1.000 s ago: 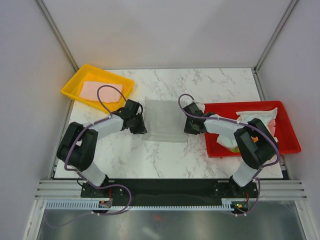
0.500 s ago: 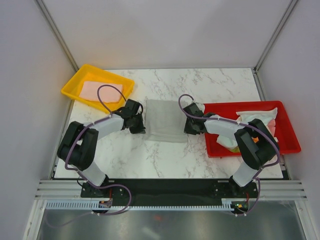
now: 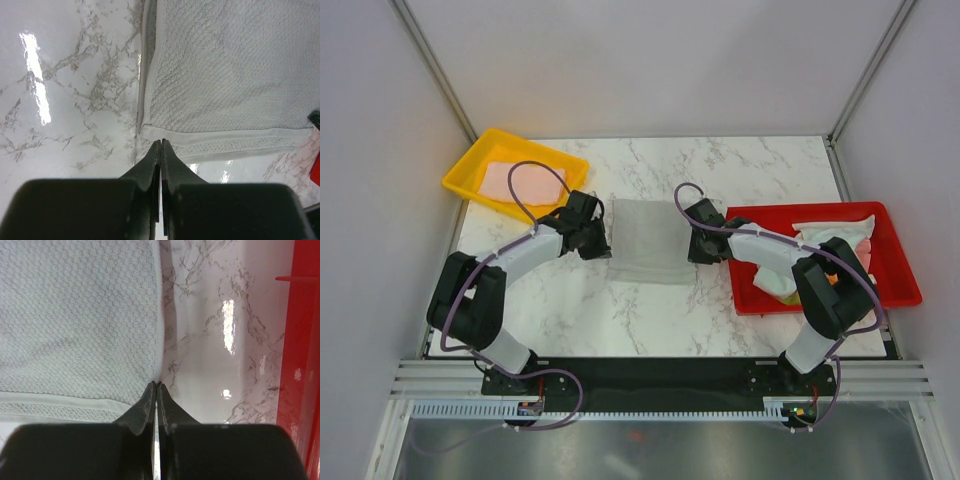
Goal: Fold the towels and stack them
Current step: Fold the towel
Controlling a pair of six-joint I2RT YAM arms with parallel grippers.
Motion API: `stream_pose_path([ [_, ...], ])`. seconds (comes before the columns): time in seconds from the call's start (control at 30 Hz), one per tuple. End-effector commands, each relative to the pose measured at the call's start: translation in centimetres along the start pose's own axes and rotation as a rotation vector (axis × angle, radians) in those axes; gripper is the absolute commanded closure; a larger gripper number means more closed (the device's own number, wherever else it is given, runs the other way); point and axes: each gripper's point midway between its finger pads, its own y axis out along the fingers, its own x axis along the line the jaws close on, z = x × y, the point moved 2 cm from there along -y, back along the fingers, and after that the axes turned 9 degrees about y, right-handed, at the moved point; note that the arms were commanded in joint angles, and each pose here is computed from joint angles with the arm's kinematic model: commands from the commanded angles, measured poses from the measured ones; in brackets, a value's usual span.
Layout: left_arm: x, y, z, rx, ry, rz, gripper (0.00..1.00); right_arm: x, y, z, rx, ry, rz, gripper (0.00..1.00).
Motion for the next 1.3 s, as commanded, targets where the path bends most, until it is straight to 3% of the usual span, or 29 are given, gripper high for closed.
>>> stream_pose_path([
  [0.0, -0.2, -0.3, -1.0, -0.022, 0.010, -0.007, 0.98, 0.6, -0.7, -0.6, -0.010, -0.012, -0.010, 0.95],
  [0.07, -0.2, 0.3, -0.6, -0.007, 0.024, 0.006, 0.82, 0.4, -0.6, -0.5, -0.006, -0.014, -0.006, 0.98],
  [0.17, -0.2, 1.6, 0.1, 0.006, 0.039, 0.031, 0.68, 0.4, -0.5, -0.4, -0.003, -0.014, -0.004, 1.00],
  [0.3, -0.3, 2.6, 0.6, 0.016, 0.056, 0.060, 0.63, 0.3, -0.4, -0.4, -0.003, -0.015, 0.000, 1.00],
  [0.53, 0.2, 3.7, 1.3, 0.054, 0.044, 0.037, 0.69, 0.2, -0.2, -0.2, 0.001, -0.012, 0.002, 1.00],
  [0.83, 1.0, 3.5, 1.4, 0.058, 0.055, -0.012, 0.61, 0.1, -0.2, -0.1, 0.001, -0.015, 0.006, 1.00],
  [0.93, 0.7, 3.9, 1.6, 0.075, 0.064, -0.006, 0.67, 0.1, 0.0, 0.0, 0.003, -0.013, 0.005, 1.00],
  [1.07, 0.6, 4.0, 1.6, 0.088, 0.063, -0.011, 0.90, 0.1, 0.1, 0.1, 0.005, -0.013, 0.005, 1.00],
  [1.13, 0.8, 3.9, 1.5, 0.084, 0.060, -0.024, 0.96, 0.2, -0.1, -0.1, 0.002, -0.017, 0.001, 1.00],
  [1.27, 0.6, 3.1, 0.8, 0.079, 0.059, -0.035, 0.90, 0.3, -0.2, -0.3, -0.004, -0.019, -0.001, 0.93],
])
